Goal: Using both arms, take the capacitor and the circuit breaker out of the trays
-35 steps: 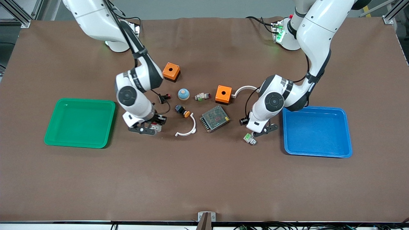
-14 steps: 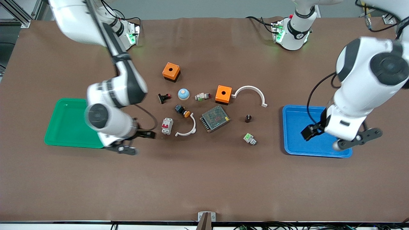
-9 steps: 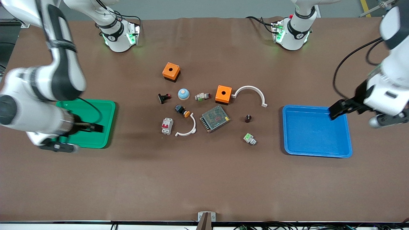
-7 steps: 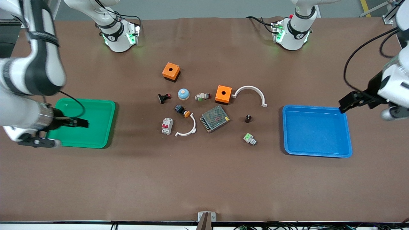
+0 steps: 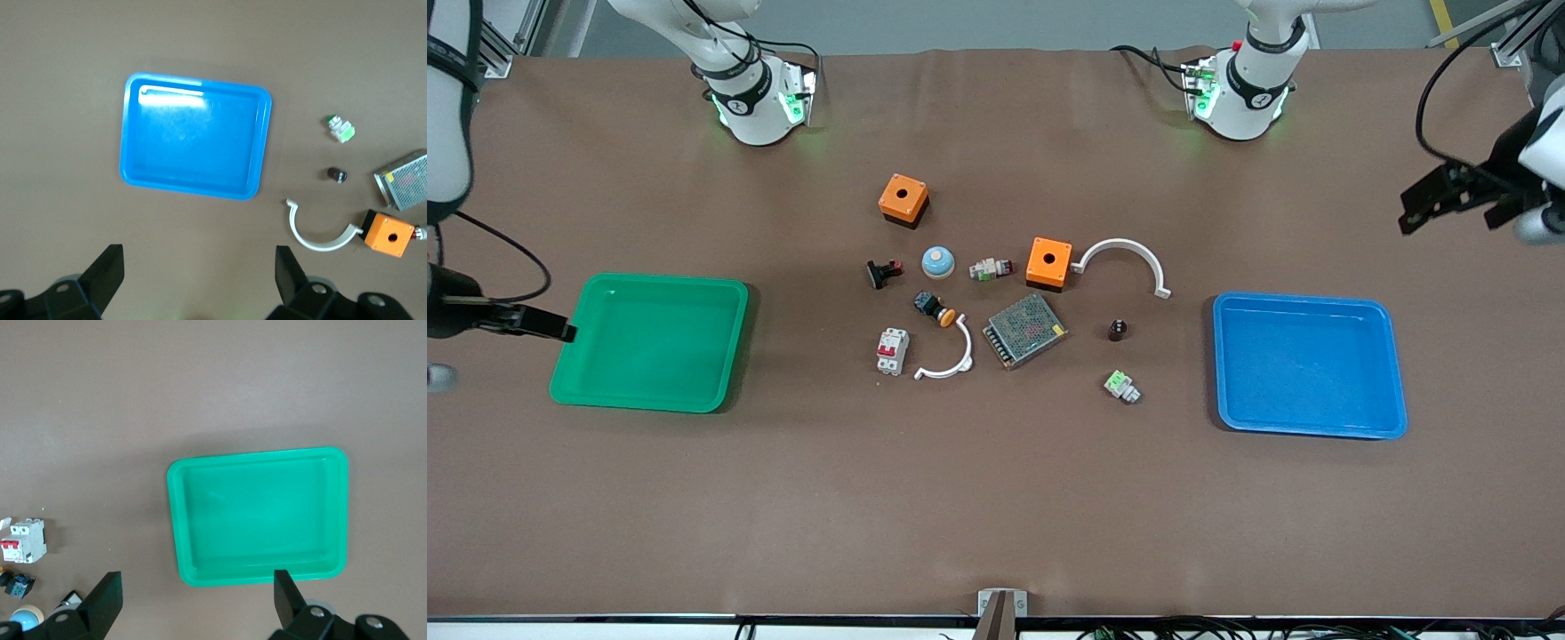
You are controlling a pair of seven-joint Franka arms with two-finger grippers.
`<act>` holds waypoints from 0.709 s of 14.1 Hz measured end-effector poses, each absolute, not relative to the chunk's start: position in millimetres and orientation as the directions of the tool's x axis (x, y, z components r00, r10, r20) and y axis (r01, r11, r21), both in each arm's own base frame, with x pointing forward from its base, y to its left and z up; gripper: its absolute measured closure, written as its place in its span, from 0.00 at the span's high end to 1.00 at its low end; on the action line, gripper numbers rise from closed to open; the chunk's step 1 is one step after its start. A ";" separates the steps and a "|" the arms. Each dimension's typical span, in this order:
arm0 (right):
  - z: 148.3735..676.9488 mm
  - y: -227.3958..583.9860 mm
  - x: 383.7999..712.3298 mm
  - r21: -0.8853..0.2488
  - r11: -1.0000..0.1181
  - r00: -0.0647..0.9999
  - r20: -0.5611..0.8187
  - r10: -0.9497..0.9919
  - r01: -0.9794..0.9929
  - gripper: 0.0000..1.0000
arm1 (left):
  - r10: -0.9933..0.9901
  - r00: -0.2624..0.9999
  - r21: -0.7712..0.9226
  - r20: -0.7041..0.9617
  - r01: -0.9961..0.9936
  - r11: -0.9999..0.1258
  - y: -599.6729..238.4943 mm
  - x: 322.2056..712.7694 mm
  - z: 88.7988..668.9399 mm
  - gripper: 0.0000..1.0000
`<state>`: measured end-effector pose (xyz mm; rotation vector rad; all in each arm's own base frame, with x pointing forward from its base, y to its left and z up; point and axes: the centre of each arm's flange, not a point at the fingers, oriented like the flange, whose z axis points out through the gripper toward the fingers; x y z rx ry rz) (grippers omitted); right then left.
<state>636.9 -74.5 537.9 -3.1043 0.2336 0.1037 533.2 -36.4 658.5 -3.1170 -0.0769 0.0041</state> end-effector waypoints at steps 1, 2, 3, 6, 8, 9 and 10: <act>540.5 -76.3 637.0 -0.022 -0.988 0.986 -0.063 -0.151 -0.153 1.00 | 0.056 0.998 -0.023 -0.002 0.055 -0.998 -32.9 526.0 660.2 1.00; 540.8 -76.7 636.7 -0.022 -0.988 0.986 -0.066 -0.152 -0.154 1.00 | 0.059 0.998 -0.024 -0.003 0.059 -0.998 -31.0 521.7 660.5 1.00; 539.6 -76.6 635.2 -0.022 -0.988 0.985 -0.079 -0.152 -0.154 1.00 | 0.061 0.998 -0.024 -0.005 0.061 -0.998 -30.2 520.1 659.8 1.00; 538.8 -76.5 628.7 -0.022 -0.989 0.983 -0.123 -0.139 -0.143 1.00 | 0.060 0.998 -0.024 -0.008 0.060 -0.998 -30.6 521.0 656.9 1.00; 547.3 -76.7 620.3 -0.025 -0.992 0.985 -0.125 -0.121 -0.125 1.00 | 0.059 0.998 -0.024 -0.007 0.059 -0.998 -31.1 520.7 657.5 1.00; 553.1 -76.7 612.3 -0.028 -0.992 0.986 -0.122 -0.116 -0.120 1.00 | 0.058 0.998 -0.024 -0.007 0.058 -0.998 -31.4 520.7 657.4 1.00; 559.5 -76.0 603.0 -0.030 -0.993 0.986 -0.119 -0.112 -0.117 1.00 | 0.057 0.998 -0.024 -0.007 0.057 -0.998 -32.2 520.7 657.2 1.00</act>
